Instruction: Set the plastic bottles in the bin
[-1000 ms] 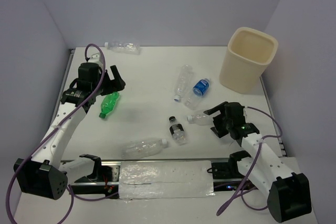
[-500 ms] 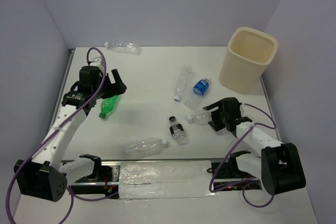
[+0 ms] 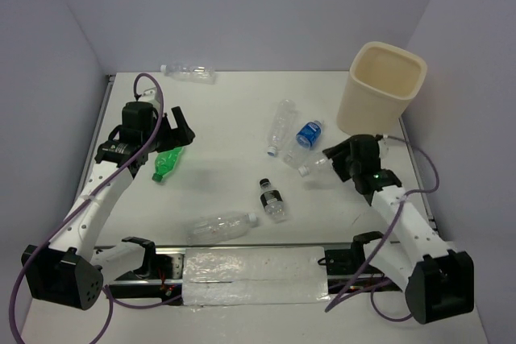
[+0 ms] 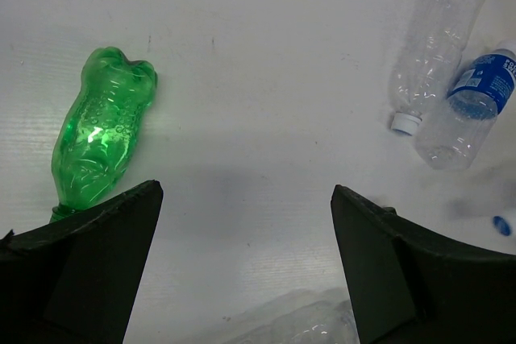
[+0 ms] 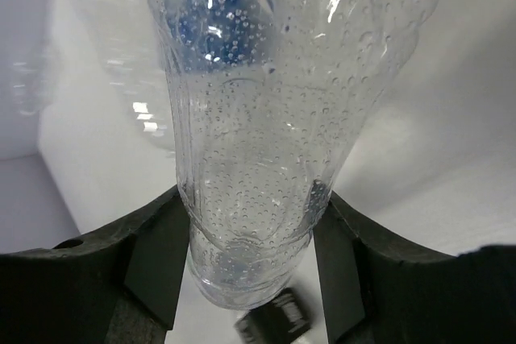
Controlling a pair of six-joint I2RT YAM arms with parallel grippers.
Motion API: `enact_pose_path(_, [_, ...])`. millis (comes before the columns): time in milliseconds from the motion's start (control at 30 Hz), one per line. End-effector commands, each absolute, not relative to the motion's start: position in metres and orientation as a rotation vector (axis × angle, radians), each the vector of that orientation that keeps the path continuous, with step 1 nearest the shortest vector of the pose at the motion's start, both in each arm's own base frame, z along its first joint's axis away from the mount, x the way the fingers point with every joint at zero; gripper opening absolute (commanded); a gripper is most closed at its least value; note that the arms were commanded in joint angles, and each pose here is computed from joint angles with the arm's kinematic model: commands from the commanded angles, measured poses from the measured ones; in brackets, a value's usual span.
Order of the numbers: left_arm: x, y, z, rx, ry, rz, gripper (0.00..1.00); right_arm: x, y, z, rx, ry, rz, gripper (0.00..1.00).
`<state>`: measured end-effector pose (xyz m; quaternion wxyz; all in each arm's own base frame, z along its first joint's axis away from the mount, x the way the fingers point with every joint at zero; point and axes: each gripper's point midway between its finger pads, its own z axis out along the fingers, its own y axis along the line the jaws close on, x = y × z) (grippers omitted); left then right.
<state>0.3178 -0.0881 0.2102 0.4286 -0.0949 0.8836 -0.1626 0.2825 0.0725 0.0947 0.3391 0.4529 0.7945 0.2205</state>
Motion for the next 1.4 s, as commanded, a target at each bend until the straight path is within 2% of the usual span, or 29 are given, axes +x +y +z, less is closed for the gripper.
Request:
enact_pose_path(0, [0.323,-0.094,0.221,-0.240,2.160,-0.445,0.99,0.307,0.053,0.207,0.888,1.884,0.490,0.46])
enact_pose_path(33, [0.324,-0.094,0.221,-0.241,2.160,-0.445,0.99,0.309,0.048,0.227,0.839,1.862,0.444,0.46])
enact_pose_path(67, [0.325,-0.096,0.220,-0.239,2.163,-0.454,0.99,0.315,0.043,0.276,0.749,1.787,0.414,0.46])
enact_pose_path(133, [0.326,-0.097,0.221,-0.246,2.160,-0.463,0.99,0.322,0.033,0.309,0.689,1.750,0.324,0.44])
enact_pose_path(167, [0.325,-0.099,0.220,-0.242,2.165,-0.472,0.99,0.323,0.017,0.354,0.656,1.660,0.241,0.43])
enact_pose_path(233, [0.326,-0.099,0.221,-0.243,2.163,-0.475,0.99,0.330,-0.002,0.399,0.631,1.582,0.109,0.42])
enact_pose_path(433, [0.325,-0.095,0.221,-0.238,2.174,-0.441,0.99,0.343,-0.064,0.482,0.708,1.382,-0.310,0.43])
enact_pose_path(500, [0.325,-0.094,0.220,-0.235,2.179,-0.429,0.99,0.367,-0.072,0.477,0.709,1.405,-0.418,0.46])
enact_pose_path(533, [0.326,-0.093,0.220,-0.234,2.181,-0.426,0.99,0.371,-0.076,0.493,0.703,1.383,-0.438,0.47])
enact_pose_path(667, [0.327,-0.092,0.215,-0.235,2.197,-0.410,0.99,0.421,-0.090,0.473,0.676,1.457,-0.569,0.47])
enact_pose_path(800, [0.326,-0.088,0.204,-0.260,2.232,-0.376,0.99,0.445,-0.100,0.456,0.662,1.501,-0.619,0.49])
enact_pose_path(1067, [0.328,-0.043,0.169,-0.389,2.329,-0.037,0.98,0.462,-0.108,0.412,0.674,1.545,-0.652,0.50])
enact_pose_path(1133, [0.326,-0.029,0.165,-0.418,2.339,0.054,0.99,0.464,-0.112,0.396,0.687,1.565,-0.678,0.55])
enact_pose_path(1233, [0.325,-0.021,0.159,-0.400,2.371,0.137,0.99,0.468,-0.110,0.378,0.677,1.597,-0.684,0.80])
enact_pose_path(1267, [0.325,-0.019,0.157,-0.392,2.383,0.151,0.99,0.468,-0.109,0.374,0.670,1.612,-0.687,0.95])
enact_pose_path(1300, [0.323,-0.018,0.151,-0.384,2.410,0.175,0.99,0.470,-0.109,0.371,0.674,1.618,-0.685,1.00])
enact_pose_path(1367, [0.323,-0.016,0.145,-0.379,2.432,0.196,0.99,0.470,-0.108,0.369,0.670,1.636,-0.677,1.00])
